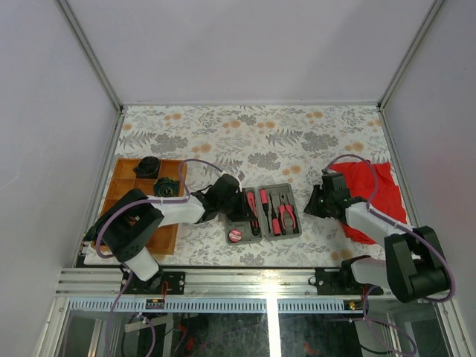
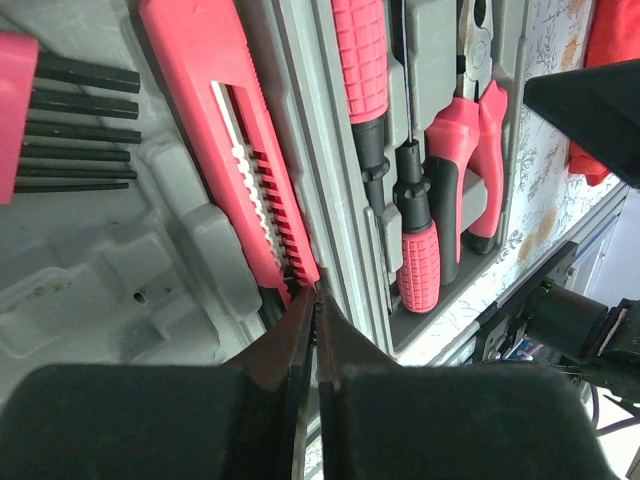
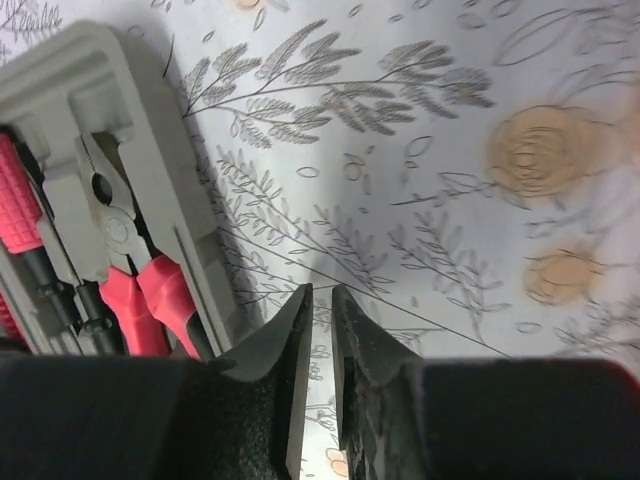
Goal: Sort the tools into containers
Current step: Close the storage box at the center of the board.
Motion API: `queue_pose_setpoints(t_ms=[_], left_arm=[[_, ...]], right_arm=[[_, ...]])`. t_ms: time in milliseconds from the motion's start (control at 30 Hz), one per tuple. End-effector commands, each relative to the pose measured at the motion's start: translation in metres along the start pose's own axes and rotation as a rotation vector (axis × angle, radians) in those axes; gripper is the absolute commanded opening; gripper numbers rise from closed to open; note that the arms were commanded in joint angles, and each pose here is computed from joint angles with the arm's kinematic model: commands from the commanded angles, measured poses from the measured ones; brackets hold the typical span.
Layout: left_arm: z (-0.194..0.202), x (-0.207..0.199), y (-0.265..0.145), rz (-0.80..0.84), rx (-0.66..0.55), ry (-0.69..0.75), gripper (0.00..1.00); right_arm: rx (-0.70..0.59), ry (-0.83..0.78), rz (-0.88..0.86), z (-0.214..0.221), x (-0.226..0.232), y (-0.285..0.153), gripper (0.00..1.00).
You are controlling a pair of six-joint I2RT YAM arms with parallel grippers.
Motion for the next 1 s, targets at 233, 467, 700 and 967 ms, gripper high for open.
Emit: queue_pose_setpoints(t_ms=[233, 467, 700, 967], left_arm=[[0.0, 0.001, 0.011, -0.007, 0.007, 0.015, 0.0], [0.002, 0.001, 0.015, -0.013, 0.023, 0.018, 0.0], [0.005, 0.003, 0.019, -0.014, 0.038, 0.022, 0.0], [0.004, 0.001, 0.019, -0.005, 0.033, 0.021, 0.0]], right_arm=[[0.015, -0.089, -0.462, -0.009, 0.045, 0.007, 0.13], [-0.041, -0.131, -0.648, -0.022, 0.065, -0.02, 0.11], [-0.027, -0.103, -0.695, -0.019, 0.07, -0.038, 0.1], [-0.027, -0.102, -0.747, -0.017, 0.076, -0.052, 0.11]])
Point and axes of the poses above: each gripper's point midway between its finger pads, its own y axis out along the fingers, its own x axis along the line the jaws close on, z = x × y, the point moved 7 cm from there along -y, back along the fingers, and after that the axes turned 13 degrees about -y, right-handed, at the moved point
